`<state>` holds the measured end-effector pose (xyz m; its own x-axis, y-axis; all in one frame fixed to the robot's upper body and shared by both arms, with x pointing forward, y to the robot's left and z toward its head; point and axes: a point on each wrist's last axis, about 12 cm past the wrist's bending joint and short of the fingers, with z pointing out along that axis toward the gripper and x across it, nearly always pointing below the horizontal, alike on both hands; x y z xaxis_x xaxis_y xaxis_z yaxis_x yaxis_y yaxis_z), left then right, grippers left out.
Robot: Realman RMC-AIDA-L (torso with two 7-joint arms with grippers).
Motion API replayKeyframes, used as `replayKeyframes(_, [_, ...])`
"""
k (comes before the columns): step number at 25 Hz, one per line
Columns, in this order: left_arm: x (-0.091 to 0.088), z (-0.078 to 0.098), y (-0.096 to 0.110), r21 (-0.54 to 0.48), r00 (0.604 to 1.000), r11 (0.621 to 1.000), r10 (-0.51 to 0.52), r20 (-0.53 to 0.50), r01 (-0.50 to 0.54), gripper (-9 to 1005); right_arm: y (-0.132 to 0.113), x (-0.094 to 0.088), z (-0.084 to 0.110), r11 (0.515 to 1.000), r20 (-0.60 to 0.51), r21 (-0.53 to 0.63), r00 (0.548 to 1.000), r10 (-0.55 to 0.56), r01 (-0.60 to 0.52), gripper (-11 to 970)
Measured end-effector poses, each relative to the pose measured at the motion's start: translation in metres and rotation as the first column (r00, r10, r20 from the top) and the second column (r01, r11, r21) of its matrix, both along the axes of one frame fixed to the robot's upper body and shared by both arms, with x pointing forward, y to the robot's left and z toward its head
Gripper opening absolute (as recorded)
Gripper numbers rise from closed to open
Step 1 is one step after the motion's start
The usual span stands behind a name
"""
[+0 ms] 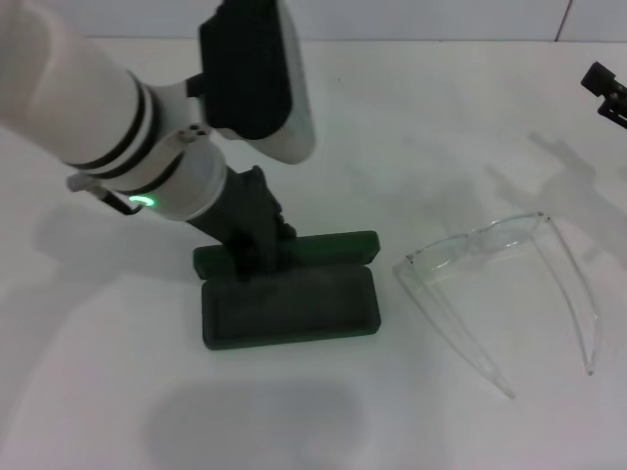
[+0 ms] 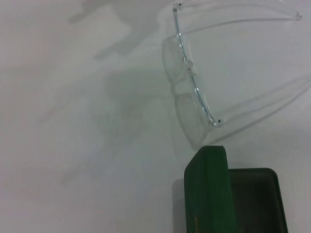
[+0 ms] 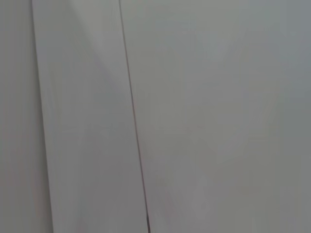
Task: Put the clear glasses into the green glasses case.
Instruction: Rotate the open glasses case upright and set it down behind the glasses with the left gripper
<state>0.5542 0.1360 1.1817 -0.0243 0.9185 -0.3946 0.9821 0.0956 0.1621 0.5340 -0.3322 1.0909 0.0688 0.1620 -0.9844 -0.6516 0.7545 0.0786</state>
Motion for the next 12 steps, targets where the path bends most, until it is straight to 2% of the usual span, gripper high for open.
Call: replayKeyframes(12, [0.012, -0.001, -0.033, 0.023, 0.994, 0.995, -0.099, 0.052, 0.098, 216, -0.004, -0.017, -0.008, 1.000, 0.001, 0.004, 1.000, -0.010, 0.010, 869])
